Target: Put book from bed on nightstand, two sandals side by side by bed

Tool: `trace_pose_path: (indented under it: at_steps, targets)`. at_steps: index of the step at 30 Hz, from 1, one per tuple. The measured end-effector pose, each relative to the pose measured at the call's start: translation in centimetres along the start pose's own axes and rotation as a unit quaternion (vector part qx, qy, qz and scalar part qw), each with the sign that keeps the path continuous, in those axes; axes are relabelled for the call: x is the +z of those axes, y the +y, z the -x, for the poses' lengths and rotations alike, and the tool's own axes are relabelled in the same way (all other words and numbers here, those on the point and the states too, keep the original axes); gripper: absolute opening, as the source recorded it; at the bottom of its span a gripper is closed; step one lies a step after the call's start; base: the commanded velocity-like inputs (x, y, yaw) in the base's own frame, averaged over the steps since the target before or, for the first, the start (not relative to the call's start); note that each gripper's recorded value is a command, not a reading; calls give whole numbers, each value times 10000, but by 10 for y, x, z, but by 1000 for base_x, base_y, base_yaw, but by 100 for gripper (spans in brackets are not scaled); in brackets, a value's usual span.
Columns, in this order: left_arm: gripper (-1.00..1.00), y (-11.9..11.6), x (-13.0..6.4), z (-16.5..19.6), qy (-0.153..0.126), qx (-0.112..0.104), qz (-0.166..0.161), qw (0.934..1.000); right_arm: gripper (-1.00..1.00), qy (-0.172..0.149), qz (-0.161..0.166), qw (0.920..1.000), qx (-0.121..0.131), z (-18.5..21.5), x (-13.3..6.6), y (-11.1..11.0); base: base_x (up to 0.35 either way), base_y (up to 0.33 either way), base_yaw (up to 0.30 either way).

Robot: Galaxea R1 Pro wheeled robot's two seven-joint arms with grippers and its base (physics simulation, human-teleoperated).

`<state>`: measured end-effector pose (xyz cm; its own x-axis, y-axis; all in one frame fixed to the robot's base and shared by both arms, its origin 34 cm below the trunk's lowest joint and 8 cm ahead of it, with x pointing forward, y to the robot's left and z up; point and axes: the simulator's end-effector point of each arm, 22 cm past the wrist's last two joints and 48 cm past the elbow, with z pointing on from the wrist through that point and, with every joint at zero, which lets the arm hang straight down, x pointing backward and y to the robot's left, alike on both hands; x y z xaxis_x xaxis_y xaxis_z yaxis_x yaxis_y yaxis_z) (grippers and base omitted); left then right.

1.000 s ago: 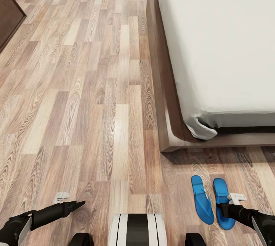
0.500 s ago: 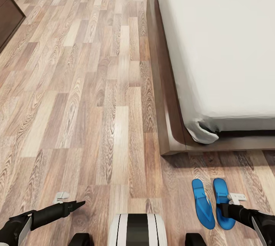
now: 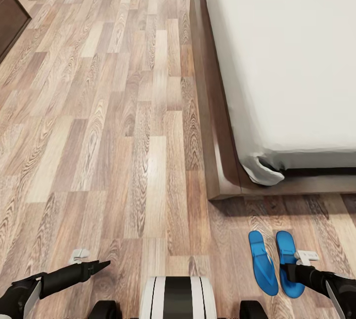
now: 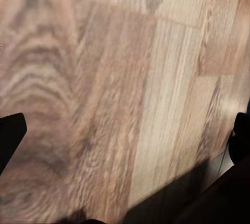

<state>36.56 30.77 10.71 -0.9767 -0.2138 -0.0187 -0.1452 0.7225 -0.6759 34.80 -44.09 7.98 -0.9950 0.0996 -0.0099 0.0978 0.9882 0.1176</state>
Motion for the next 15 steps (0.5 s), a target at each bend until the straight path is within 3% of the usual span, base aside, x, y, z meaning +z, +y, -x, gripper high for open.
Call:
trace_pose_path:
  at_steps: [15]
  targets:
    - [100, 0, 0, 0, 0, 2, -2, 10000, -100, 1, 1, 10000, -2, 0, 0, 0, 0, 0, 0]
